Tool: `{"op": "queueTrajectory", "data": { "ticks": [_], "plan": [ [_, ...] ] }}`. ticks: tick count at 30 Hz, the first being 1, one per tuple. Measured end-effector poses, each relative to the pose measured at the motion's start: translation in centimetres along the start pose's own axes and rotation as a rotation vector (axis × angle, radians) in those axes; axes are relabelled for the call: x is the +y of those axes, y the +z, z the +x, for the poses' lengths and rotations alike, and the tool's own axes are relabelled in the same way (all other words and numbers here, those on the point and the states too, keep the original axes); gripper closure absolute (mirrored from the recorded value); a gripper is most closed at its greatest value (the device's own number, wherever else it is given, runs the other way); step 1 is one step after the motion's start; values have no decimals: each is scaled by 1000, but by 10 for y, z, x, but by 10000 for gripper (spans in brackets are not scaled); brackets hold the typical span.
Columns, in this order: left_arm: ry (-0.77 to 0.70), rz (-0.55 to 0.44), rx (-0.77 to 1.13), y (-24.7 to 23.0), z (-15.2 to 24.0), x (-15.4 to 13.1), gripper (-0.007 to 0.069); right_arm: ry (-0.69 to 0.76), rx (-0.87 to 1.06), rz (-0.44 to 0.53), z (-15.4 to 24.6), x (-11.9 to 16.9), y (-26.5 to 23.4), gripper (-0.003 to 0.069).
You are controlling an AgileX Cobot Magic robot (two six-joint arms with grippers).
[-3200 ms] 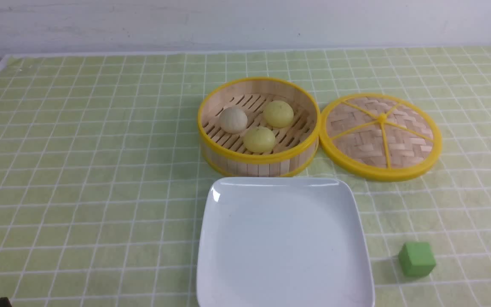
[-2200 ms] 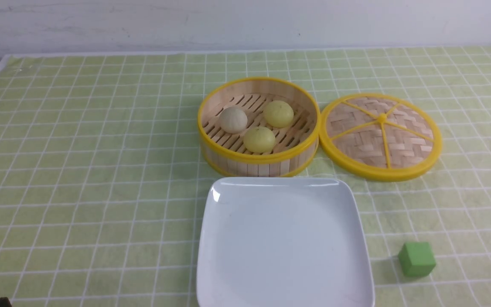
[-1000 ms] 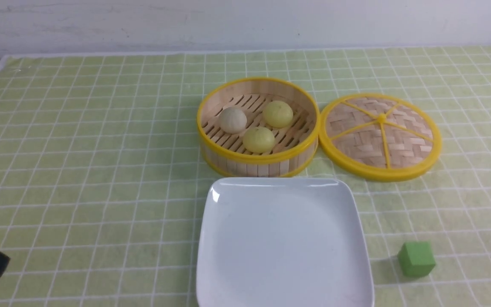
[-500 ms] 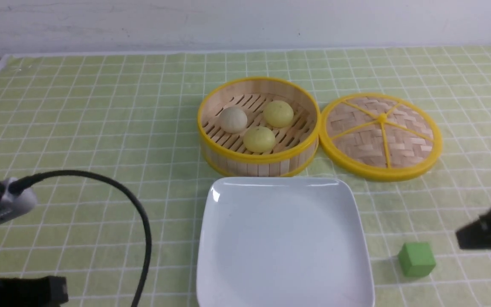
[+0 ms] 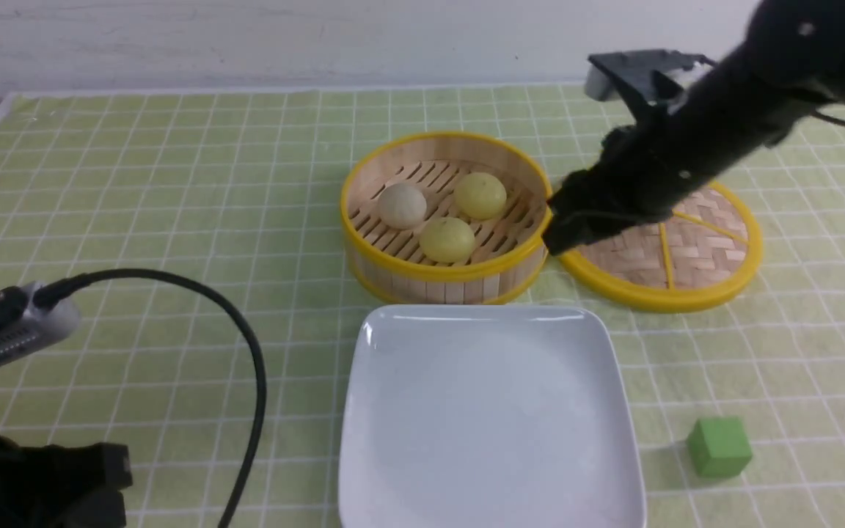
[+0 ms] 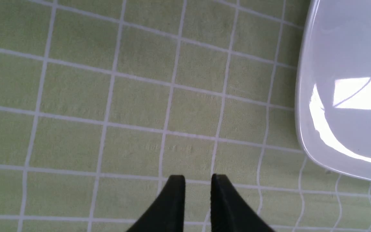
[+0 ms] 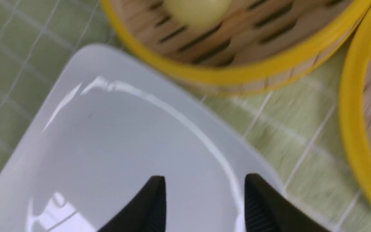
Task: Put the steamed buns into the plate on the green tablecloth.
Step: 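Reach toward a bun in the bamboo steamer with the right gripper, then move the steamed bun from the bamboo steamer onto the white plate with the right gripper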
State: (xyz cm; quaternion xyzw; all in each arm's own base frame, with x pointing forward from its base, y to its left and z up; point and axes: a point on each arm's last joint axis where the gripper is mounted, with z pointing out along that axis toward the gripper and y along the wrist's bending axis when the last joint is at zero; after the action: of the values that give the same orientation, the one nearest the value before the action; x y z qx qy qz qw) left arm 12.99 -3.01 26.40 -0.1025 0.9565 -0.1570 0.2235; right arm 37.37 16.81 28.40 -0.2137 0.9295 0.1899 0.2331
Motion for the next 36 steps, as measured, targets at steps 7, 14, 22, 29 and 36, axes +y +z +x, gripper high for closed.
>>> {"op": "queueTrajectory", "data": {
  "ticks": [7,14,22,29,36],
  "plan": [
    [0,1,-4,0,0,0,352,-25,-112,97,-51,-13,59,211],
    [-1,1,-2,0,0,0,347,37,-210,117,-56,-37,127,264],
    [-11,12,15,0,1,-1,344,51,-186,89,-58,-29,111,645],
    [-11,10,27,0,2,-1,342,-48,-6,87,-46,17,-40,646],
    [-12,12,21,0,2,-1,342,28,199,18,24,35,-17,637]
  ]
}}
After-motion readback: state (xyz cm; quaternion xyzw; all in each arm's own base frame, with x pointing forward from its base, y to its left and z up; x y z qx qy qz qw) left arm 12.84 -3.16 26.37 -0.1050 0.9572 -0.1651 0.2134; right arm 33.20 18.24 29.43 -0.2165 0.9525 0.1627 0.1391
